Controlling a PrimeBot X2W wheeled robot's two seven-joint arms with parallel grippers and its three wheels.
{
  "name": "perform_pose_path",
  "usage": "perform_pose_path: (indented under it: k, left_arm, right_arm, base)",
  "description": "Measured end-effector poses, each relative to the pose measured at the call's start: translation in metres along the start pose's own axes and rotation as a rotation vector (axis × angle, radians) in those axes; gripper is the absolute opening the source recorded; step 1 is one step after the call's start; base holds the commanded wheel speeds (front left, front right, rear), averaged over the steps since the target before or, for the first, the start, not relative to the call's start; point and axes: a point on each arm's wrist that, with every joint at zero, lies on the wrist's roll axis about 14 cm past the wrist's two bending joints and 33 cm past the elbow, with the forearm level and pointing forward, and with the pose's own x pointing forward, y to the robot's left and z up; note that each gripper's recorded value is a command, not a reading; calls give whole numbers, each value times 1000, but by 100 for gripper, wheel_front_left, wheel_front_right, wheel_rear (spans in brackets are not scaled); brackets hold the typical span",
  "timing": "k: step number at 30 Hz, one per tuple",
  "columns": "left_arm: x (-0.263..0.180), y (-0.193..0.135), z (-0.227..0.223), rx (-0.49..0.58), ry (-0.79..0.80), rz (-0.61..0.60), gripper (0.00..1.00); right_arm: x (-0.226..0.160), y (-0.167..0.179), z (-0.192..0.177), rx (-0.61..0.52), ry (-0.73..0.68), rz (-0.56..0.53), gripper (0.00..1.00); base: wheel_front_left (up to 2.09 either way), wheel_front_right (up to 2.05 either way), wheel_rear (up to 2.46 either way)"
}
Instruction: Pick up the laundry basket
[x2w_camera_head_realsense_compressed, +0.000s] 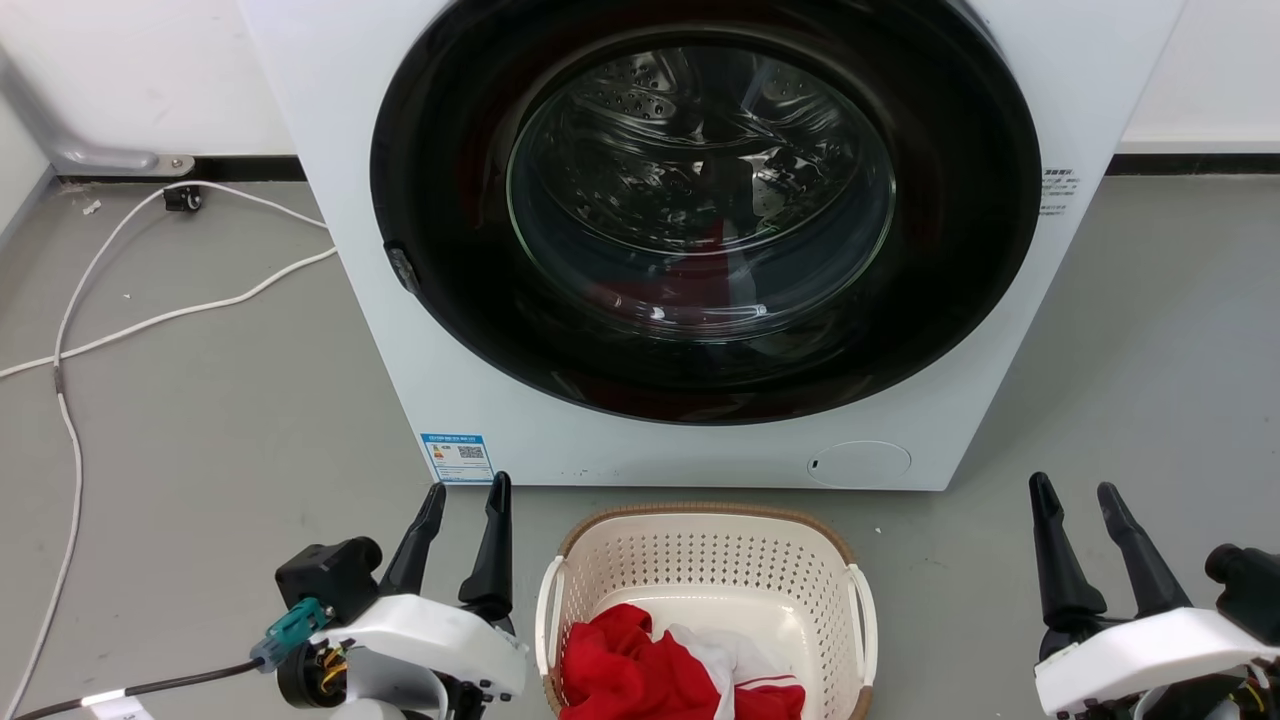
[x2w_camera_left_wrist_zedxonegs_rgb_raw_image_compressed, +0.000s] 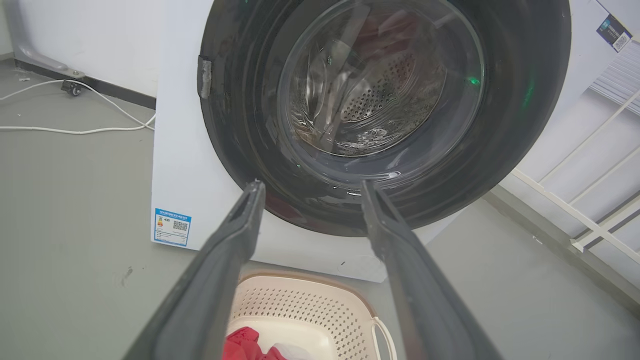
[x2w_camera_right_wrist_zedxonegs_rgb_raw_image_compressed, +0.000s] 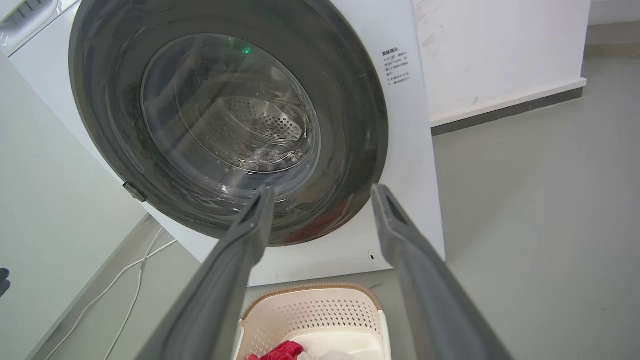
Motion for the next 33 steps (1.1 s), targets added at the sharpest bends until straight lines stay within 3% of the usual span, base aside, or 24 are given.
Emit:
perform_pose_path:
  k: [33]
  left_arm:
    - [-1, -13, -5, 285, -18, -53, 100]
  right_arm:
    - [-9, -1, -3, -248, 30, -2, 100]
  base:
    - [0, 0, 0]
